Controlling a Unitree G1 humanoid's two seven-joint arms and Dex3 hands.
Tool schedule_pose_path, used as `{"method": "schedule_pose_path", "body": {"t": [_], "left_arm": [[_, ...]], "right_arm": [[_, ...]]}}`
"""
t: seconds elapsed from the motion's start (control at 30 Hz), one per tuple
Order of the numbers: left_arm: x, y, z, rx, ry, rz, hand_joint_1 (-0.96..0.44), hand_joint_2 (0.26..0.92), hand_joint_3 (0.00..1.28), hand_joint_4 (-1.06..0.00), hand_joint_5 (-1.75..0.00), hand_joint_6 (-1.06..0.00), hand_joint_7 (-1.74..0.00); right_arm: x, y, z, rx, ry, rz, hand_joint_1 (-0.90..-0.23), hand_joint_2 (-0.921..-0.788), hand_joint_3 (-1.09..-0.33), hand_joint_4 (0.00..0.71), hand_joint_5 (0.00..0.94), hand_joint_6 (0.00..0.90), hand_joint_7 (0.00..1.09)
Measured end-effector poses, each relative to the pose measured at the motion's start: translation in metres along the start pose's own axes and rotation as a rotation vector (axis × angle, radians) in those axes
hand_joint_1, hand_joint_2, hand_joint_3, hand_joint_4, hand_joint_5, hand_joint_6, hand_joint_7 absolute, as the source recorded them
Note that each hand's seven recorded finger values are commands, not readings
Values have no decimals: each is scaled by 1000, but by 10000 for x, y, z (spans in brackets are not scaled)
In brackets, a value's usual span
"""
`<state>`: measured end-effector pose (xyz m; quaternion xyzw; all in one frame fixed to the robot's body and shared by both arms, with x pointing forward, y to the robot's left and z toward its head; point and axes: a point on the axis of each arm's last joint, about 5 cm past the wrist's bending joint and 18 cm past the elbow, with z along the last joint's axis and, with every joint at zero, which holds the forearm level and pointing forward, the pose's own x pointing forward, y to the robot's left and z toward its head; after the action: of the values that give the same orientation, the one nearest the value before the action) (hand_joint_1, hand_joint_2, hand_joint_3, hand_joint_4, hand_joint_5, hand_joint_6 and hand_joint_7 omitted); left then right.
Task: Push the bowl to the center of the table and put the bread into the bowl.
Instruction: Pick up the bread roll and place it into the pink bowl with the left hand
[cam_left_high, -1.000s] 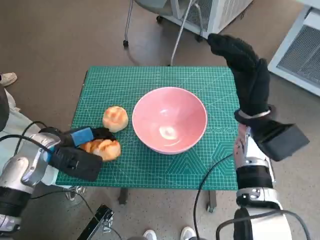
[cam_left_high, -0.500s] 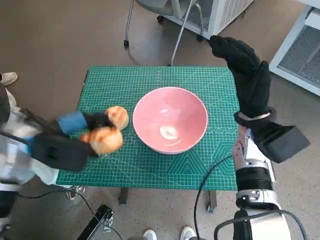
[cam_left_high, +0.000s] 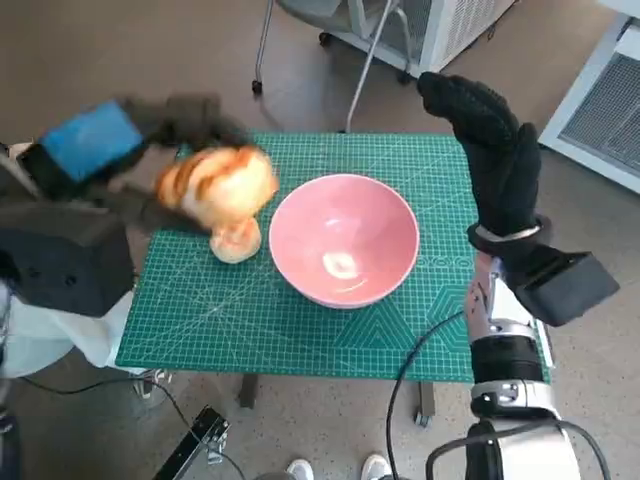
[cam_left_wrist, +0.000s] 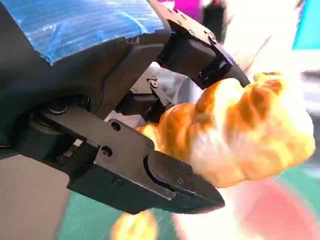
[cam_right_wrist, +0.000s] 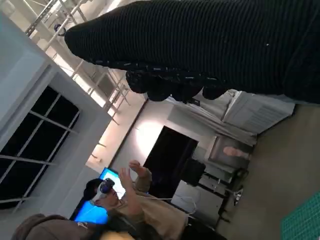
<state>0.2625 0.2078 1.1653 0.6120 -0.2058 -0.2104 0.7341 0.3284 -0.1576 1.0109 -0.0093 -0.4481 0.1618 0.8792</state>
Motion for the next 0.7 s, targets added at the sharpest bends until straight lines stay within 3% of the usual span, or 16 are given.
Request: {"method": "schedule_pose_path", "body": {"t": [0.03,0.27,0.43,0.7], "left_arm": [[47,-6,20,3,-18,11,2,715,511,-415,-1527,-754,-1069],[452,-167,79,39,-89,46,1,872,206,-446,-1407,-764,-1043],[732,-397,63,57,-96,3,0,906,137,-483,-1349,-736,-1085],[1078,-750,77,117,-70,-96,-2,920,142,-518,-1206,-645,-1284]], "right_arm": [[0,1,0,0,0,0,-570,-921,-714,354,5,65,772],[-1,1,5,-1,-3,1,-581,-921,-711,355,5,61,774],[-1,-8,17,-6,-11,1,-580,-921,-713,354,4,57,777],[-28,-36,31,-18,-14,-1,-577,-921,-718,352,3,50,785]]}}
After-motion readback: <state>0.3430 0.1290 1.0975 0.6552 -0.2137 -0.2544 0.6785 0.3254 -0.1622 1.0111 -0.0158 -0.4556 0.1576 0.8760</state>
